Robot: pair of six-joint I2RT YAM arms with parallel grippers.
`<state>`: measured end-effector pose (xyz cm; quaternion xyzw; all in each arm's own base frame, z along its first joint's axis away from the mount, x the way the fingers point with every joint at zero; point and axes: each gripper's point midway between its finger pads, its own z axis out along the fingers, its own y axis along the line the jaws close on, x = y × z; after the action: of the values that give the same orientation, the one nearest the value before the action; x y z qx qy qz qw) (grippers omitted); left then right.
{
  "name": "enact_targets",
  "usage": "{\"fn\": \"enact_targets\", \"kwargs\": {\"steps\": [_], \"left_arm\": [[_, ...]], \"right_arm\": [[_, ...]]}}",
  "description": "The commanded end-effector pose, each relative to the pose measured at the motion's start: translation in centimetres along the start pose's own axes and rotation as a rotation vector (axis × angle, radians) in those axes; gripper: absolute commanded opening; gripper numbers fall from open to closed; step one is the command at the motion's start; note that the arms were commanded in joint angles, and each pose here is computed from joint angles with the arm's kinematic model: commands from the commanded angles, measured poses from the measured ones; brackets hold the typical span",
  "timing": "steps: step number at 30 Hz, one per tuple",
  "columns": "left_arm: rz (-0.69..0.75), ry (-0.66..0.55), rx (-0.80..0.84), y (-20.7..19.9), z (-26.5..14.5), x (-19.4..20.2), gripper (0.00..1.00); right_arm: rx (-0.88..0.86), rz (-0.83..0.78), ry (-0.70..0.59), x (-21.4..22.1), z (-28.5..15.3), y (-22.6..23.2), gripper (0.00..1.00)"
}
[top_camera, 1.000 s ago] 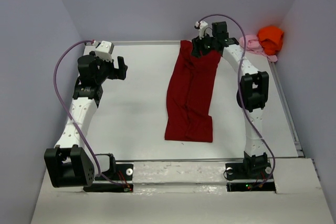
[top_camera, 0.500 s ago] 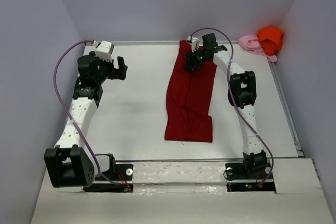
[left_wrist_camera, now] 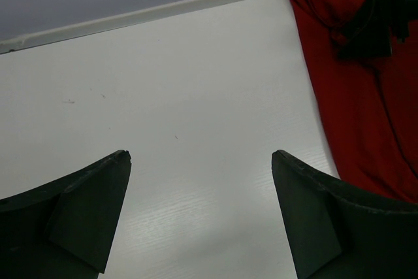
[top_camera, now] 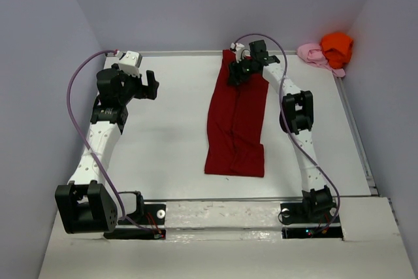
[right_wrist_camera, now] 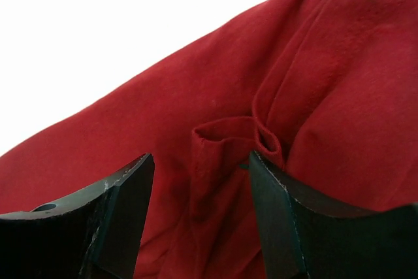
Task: Fold and stack the t-shirts
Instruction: Fold the tshirt
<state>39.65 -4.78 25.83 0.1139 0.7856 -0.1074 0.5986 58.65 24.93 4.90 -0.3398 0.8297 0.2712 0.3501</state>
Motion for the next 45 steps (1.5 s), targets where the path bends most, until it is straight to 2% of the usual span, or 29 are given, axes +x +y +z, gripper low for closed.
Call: {"fn": "enact_targets", "kwargs": {"steps": [1, 14, 18, 21, 22, 25, 26, 27, 28, 29, 31, 34, 35, 36, 37, 38, 40, 41, 42, 45], "left_arm": [[0.035, -0.086, 0.017, -0.5, -1.2, -3.2, 0.99], [0.031, -0.073, 0.01, -0.1, -0.9, -2.8, 0.99], [0.027, -0.06, 0.006, 0.1, -0.6, -2.3, 0.99], [0.025, -0.06, 0.014, 0.0, -0.5, -2.2, 0.99], [0.023, -0.059, 0.016, 0.0, -0.4, -2.1, 0.99], [0.021, -0.063, 0.031, -0.3, -0.4, -2.2, 0.99], [0.022, -0.067, 0.04, -0.4, -0.5, -2.3, 0.99], [0.021, -0.069, 0.044, -0.5, -0.5, -2.3, 0.99], [0.018, -0.075, 0.049, -0.7, -0.6, -2.4, 0.99], [0.02, -0.084, 0.062, -1.0, -0.8, -2.5, 0.99], [0.02, -0.108, 0.084, -1.5, -1.0, -2.9, 0.99], [-0.01, -0.094, 0.175, -3.0, -1.0, -2.4, 0.99], [-0.024, -0.072, 0.233, -3.9, -0.6, -1.7, 0.99], [-0.042, -0.06, 0.264, -4.4, -0.4, -1.3, 0.99], [-0.058, -0.041, 0.299, -4.9, -0.1, -0.8, 0.99], [-0.088, 0.012, 0.407, -6.2, 0.6, 0.9, 0.99], [-0.066, 0.093, 0.543, -7.9, 0.9, 2.7, 0.99], [-0.048, 0.148, 0.562, -8.2, 1.2, 4.1, 0.99], [-0.03, 0.207, 0.56, -7.8, 2.1, 6.3, 0.99], [0.135, 0.253, 0.535, -9.5, 2.4, 9.8, 0.99]], "right_arm": [[0.099, -0.134, -0.093, -3.9, -0.2, -2.0, 0.66], [0.38, -0.47, -0.147, -5.7, 1.3, -8.5, 0.66], [0.415, -0.487, -0.195, -7.7, 0.6, -8.8, 0.66], [0.386, -0.446, -0.255, -10.8, -1.7, -7.0, 0.66], [0.355, -0.436, -0.31, -13.6, -3.9, -5.2, 0.65], [0.298, -0.366, -0.31, -14.9, -6.7, -2.5, 0.64], [0.307, -0.382, -0.35, -17.4, -10.2, -0.7, 0.64], [0.306, -0.379, -0.355, -17.9, -11.5, 0.1, 0.64], [0.281, -0.352, -0.303, -15.8, -11.1, 0.6, 0.64], [0.296, -0.377, -0.342, -17.8, -14.9, 2.6, 0.64], [0.257, -0.354, -0.331, -16.8, -17.0, 5.0, 0.64], [0.183, -0.298, -0.269, -11.5, -19.9, 9.4, 0.64], [0.137, -0.246, -0.19, -6.7, -18.8, 10.4, 0.64], [0.117, -0.243, -0.174, -5.1, -19.4, 11.5, 0.63], [0.109, -0.285, -0.202, -4.9, -21.7, 13.4, 0.63], [0.078, -0.259, -0.128, -0.4, -21.1, 14.2, 0.63], [0.099, -0.373, -0.125, 1.7, -23.4, 15.7, 0.63], [0.106, -0.415, -0.103, 3.4, -23.8, 16.0, 0.63], [0.096, -0.468, -0.033, 7.7, -23.2, 16.1, 0.63], [0.149, -0.587, 0.023, 11.2, -24.9, 16.3, 0.63]]}}
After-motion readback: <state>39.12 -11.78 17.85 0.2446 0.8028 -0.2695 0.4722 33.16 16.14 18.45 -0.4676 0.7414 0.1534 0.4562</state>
